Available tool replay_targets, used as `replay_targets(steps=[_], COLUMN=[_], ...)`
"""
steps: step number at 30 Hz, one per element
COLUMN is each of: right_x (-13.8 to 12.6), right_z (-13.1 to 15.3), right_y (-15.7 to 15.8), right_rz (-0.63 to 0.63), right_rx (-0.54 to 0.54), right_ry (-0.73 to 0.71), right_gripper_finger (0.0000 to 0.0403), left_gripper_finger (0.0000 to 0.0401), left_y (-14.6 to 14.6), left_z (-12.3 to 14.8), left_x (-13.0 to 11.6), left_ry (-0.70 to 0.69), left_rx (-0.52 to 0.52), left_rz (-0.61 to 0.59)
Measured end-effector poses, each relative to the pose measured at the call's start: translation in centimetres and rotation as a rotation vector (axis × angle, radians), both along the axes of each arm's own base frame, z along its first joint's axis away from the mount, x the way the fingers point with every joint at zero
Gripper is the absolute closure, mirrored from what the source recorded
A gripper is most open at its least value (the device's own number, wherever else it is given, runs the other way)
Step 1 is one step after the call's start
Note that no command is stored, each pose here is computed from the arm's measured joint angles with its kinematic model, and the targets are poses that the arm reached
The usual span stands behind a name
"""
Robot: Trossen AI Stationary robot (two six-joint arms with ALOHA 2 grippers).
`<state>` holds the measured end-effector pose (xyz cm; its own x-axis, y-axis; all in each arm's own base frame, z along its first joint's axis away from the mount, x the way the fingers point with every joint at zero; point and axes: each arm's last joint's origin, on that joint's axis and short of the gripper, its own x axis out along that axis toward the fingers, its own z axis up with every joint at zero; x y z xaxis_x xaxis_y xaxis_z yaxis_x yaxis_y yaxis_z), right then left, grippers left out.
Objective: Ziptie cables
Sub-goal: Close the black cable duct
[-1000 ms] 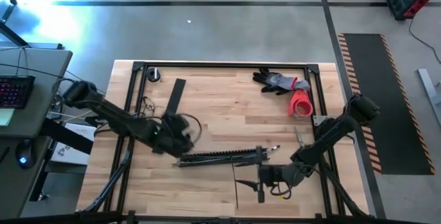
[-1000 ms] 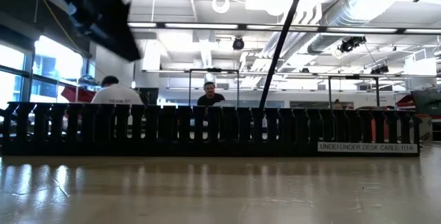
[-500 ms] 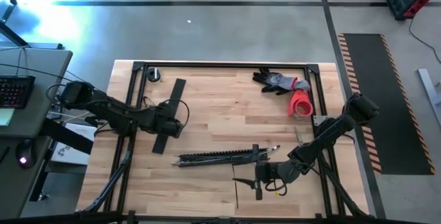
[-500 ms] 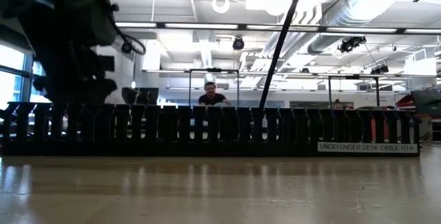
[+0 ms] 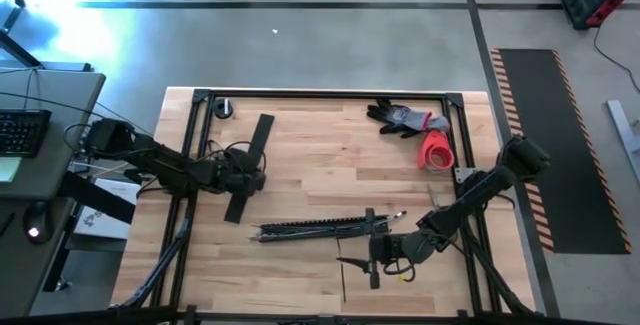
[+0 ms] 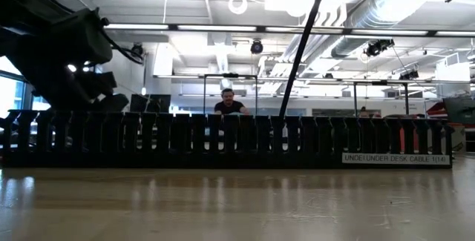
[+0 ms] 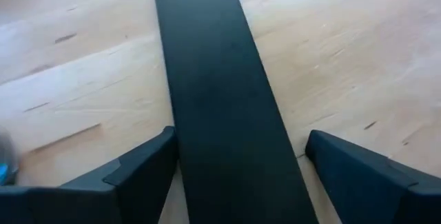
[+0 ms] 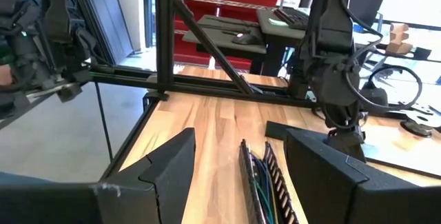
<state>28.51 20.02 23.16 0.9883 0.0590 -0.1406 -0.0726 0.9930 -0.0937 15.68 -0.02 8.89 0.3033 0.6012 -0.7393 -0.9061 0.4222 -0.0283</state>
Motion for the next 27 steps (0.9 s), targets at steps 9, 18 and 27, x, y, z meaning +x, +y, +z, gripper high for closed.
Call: replay_targets(steps=[9, 18, 27], right_x=[0.1, -0.4, -2.3], right_z=[0.1, 0.3, 2.3], right_y=[-0.1, 0.5, 1.2], right_rz=[-0.002, -0.020, -0.056], right_rx=[0.010, 0.000, -0.066], right_ry=[-0.009, -0.027, -0.084], right_gripper_finger=[0.0199, 0.0199, 0.0199], left_gripper_finger=[0.0175, 0.0206, 0.0248], left_y=[-0.1, -0.6, -1.3], left_z=[0.0, 1.1, 2.9], left_x=[0.6, 2.7, 5.7], left_ry=[-0.060, -0.168, -0.298], left_rx=[-0.005, -0.047, -0.062], left_rz=[-0.042, -0.194, -0.444])
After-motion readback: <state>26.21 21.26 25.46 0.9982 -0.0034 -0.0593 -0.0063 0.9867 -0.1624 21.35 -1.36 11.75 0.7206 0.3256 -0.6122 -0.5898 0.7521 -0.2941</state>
